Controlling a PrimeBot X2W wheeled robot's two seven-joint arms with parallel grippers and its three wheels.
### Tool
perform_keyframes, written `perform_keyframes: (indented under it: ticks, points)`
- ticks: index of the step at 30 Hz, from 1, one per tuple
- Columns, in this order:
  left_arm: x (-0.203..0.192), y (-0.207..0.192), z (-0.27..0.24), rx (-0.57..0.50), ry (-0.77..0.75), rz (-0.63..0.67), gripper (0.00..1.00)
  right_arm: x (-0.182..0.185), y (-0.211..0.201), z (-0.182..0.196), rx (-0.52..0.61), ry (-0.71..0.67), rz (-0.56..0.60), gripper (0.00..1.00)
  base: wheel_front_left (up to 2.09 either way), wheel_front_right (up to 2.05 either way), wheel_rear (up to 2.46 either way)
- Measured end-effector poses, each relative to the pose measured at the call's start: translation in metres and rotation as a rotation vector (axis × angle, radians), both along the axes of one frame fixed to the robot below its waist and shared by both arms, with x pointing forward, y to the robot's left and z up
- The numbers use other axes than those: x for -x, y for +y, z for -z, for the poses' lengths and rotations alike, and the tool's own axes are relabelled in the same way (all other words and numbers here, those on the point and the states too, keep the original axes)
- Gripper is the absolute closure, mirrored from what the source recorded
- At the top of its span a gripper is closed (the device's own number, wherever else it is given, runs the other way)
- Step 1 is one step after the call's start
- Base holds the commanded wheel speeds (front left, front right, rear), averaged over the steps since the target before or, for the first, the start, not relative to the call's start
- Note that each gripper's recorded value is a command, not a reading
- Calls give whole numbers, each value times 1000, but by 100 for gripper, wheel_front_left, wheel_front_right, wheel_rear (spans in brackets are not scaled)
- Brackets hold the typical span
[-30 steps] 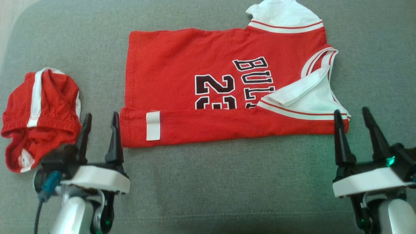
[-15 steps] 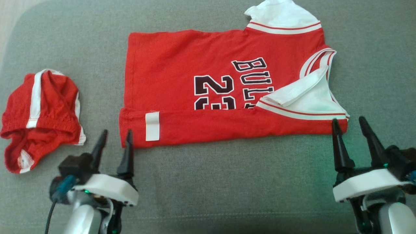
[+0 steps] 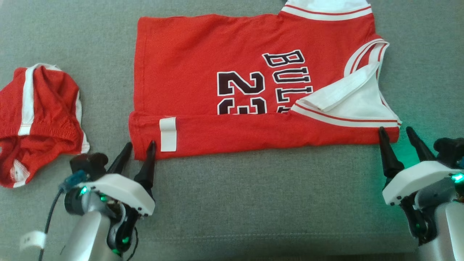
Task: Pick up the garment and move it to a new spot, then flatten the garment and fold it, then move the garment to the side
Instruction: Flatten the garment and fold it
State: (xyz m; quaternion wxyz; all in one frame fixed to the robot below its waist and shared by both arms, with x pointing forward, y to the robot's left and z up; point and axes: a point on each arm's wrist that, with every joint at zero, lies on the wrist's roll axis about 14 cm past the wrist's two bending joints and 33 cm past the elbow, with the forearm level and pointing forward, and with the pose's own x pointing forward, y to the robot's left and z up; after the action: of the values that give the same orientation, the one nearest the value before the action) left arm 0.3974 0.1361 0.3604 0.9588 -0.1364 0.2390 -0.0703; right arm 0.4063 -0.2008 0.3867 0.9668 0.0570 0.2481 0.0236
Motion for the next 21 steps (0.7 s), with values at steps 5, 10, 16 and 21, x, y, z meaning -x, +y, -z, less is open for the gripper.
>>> perform_keyframes:
  ticks: [5, 10, 16, 21]
  points:
    - [-5, -1, 3, 29, 34, 7, 65, 1, 2, 20, -36, 111, 7, 0, 0, 0, 0]
    - [-7, -4, 3, 22, 46, 29, 100, -7, 6, 16, -81, 115, 8, 100, 0, 0, 0]
    - [-7, -7, -10, 4, 10, 43, 100, -8, 9, 6, -119, 88, 11, 100, 0, 0, 0]
    - [2, 2, -21, -20, -17, 31, 100, 11, 7, -3, -130, 70, 27, 100, 0, 0, 0]
